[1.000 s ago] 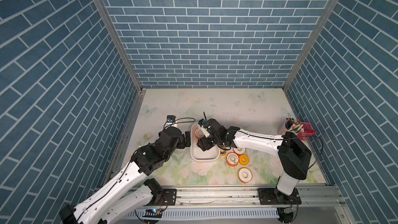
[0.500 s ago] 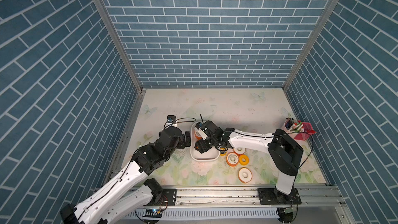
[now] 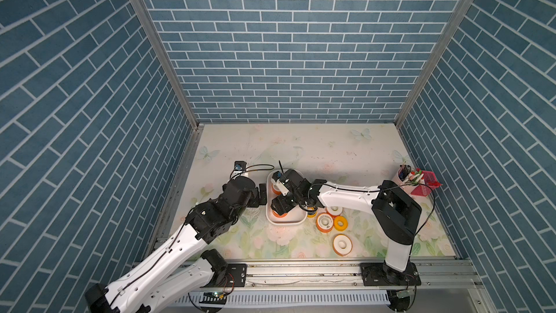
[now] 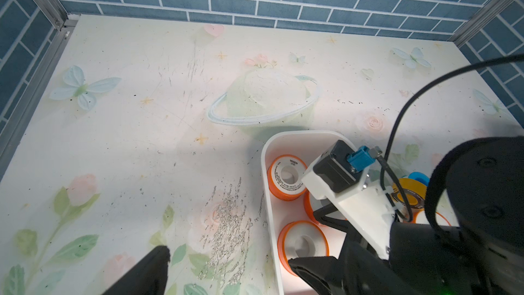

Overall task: Put the sealing tape into the storage box
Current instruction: Place the sealing tape in the storage box.

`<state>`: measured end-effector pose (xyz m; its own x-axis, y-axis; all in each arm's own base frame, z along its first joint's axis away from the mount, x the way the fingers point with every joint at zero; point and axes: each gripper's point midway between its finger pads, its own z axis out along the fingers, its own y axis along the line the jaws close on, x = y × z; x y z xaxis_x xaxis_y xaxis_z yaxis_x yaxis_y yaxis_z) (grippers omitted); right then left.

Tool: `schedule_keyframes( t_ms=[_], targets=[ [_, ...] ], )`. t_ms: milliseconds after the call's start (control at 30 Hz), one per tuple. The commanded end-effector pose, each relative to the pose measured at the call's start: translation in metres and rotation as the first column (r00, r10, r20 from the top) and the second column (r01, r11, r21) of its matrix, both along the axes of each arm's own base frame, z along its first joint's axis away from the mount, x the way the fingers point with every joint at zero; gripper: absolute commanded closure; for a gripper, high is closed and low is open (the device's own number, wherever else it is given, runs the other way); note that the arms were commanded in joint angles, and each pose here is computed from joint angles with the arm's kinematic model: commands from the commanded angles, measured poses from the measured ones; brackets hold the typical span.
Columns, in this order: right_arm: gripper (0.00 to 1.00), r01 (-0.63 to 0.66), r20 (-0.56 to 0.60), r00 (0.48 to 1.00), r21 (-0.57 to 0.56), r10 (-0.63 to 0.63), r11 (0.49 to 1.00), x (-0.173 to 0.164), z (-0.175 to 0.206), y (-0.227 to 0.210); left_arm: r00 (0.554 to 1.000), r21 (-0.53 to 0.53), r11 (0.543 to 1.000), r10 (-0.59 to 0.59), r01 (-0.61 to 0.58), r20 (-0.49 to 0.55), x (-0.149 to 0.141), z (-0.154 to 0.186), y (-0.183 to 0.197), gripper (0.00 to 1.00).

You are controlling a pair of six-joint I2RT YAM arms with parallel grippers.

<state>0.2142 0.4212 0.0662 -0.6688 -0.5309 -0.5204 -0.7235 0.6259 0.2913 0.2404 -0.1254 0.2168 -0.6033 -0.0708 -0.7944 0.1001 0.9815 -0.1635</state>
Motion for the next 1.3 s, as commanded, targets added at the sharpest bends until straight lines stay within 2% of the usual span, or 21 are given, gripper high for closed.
schedule_keyframes(
  t_ms=[0, 100, 233, 433, 633, 833, 1267],
  targets=[
    [0.21, -0.019, 0.055, 0.998, 0.020, 0.018, 1.000, 0.005, 0.014, 0.007, 1.000, 0.008, 1.000, 0.011, -0.011, 0.000, 0.001, -0.003, 0.003, 0.00],
    [0.28, -0.028, 0.084, 0.996, 0.011, 0.027, 1.000, 0.006, 0.024, 0.003, 1.000, 0.006, 1.000, 0.011, -0.011, 0.001, 0.001, -0.003, 0.003, 0.00],
    [0.44, -0.043, 0.108, 0.993, -0.063, 0.050, 0.997, 0.003, 0.023, -0.017, 1.000, 0.006, 1.000, 0.011, -0.011, 0.003, 0.001, -0.002, 0.003, 0.00],
    [0.80, -0.087, 0.098, 0.990, -0.146, 0.102, 0.985, -0.011, 0.015, -0.044, 1.000, 0.005, 1.000, 0.010, -0.010, 0.001, 0.001, -0.003, 0.003, 0.00],
    [0.96, -0.171, 0.042, 0.981, -0.249, 0.187, 0.953, -0.023, -0.006, -0.060, 1.000, 0.005, 1.000, 0.010, -0.010, -0.003, 0.002, -0.004, 0.003, 0.00],
    [0.98, -0.234, -0.008, 0.971, -0.259, 0.240, 0.937, -0.033, -0.017, -0.059, 1.000, 0.006, 1.000, 0.014, -0.014, -0.002, 0.003, -0.004, 0.004, 0.00],
    [0.97, -0.268, -0.049, 0.963, -0.243, 0.264, 0.932, -0.030, -0.033, -0.039, 1.000, 0.007, 1.000, 0.009, -0.009, -0.007, 0.003, -0.005, 0.003, 0.00]
  ],
)
